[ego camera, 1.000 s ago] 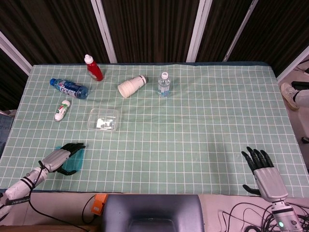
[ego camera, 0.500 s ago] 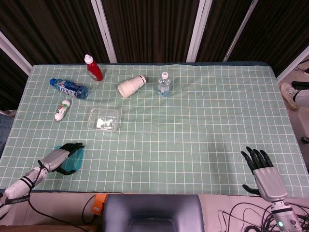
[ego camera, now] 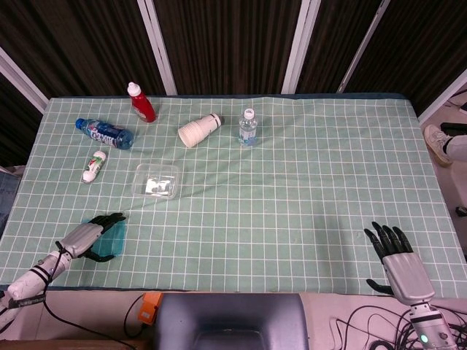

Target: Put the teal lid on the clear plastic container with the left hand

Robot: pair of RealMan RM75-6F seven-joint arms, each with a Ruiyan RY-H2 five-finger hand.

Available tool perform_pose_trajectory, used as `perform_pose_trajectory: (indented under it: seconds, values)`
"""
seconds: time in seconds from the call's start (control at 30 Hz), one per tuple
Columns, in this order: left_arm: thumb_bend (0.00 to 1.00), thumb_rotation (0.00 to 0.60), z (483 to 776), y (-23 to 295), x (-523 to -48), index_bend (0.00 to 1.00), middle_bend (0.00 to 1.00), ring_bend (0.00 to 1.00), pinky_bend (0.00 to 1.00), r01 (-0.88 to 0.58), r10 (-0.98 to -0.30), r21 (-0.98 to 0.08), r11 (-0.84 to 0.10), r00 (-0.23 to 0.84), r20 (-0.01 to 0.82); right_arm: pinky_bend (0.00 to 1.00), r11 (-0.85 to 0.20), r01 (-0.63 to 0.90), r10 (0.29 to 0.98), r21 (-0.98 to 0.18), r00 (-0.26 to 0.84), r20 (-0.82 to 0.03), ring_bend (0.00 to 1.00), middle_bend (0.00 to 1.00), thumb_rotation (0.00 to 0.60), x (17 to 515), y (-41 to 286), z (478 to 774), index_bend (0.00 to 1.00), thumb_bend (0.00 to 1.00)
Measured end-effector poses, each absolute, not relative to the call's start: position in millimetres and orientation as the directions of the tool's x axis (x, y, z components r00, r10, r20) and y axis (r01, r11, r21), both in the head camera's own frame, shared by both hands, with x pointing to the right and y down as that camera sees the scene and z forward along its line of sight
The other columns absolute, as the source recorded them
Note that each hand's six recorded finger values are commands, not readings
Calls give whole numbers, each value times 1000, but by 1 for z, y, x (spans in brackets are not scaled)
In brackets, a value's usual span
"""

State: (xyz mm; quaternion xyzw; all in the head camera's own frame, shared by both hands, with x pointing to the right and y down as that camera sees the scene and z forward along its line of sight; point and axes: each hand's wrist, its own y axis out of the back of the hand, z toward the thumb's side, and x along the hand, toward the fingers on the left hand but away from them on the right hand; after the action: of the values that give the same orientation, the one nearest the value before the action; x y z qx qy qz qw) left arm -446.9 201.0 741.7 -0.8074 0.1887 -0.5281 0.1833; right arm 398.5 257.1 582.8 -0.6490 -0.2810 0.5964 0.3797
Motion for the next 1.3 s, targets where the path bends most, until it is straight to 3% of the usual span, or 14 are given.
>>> perform_pose_trajectory:
  seconds: [0.1, 0.23, 0.43, 0.67, 0.97, 1.3]
  values:
    - [232, 600, 741, 202, -449, 0, 277, 504, 433, -123, -509, -502, -856, 368, 778, 0, -553, -88, 818, -828, 132, -560, 0, 0, 600, 398, 257, 583, 0, 62]
    - [234, 600, 741, 204, -452, 0, 298, 533, 472, -132, -509, -498, -857, 359, 782, 0, -552, -88, 818, -829, 133, -559, 0, 0, 600, 398, 258, 582, 0, 62]
    - [251, 600, 736, 201, -450, 0, 448, 609, 569, -156, -536, -518, -841, 375, 756, 0, -553, -88, 818, -829, 135, -560, 0, 0, 600, 398, 258, 582, 0, 62]
    - [253, 600, 727, 196, -450, 0, 540, 679, 647, -172, -567, -547, -819, 387, 727, 0, -554, -88, 817, -828, 137, -561, 0, 0, 600, 397, 258, 582, 0, 62]
    - [254, 600, 693, 170, -438, 0, 579, 710, 679, -141, -626, -638, -757, 435, 647, 0, -558, -88, 813, -825, 138, -565, 0, 0, 600, 397, 258, 584, 0, 62]
    - [262, 600, 661, 120, -375, 9, 599, 725, 694, -48, -616, -678, -733, 471, 632, 0, -567, -81, 811, -820, 123, -573, 0, 0, 600, 402, 253, 586, 0, 62]
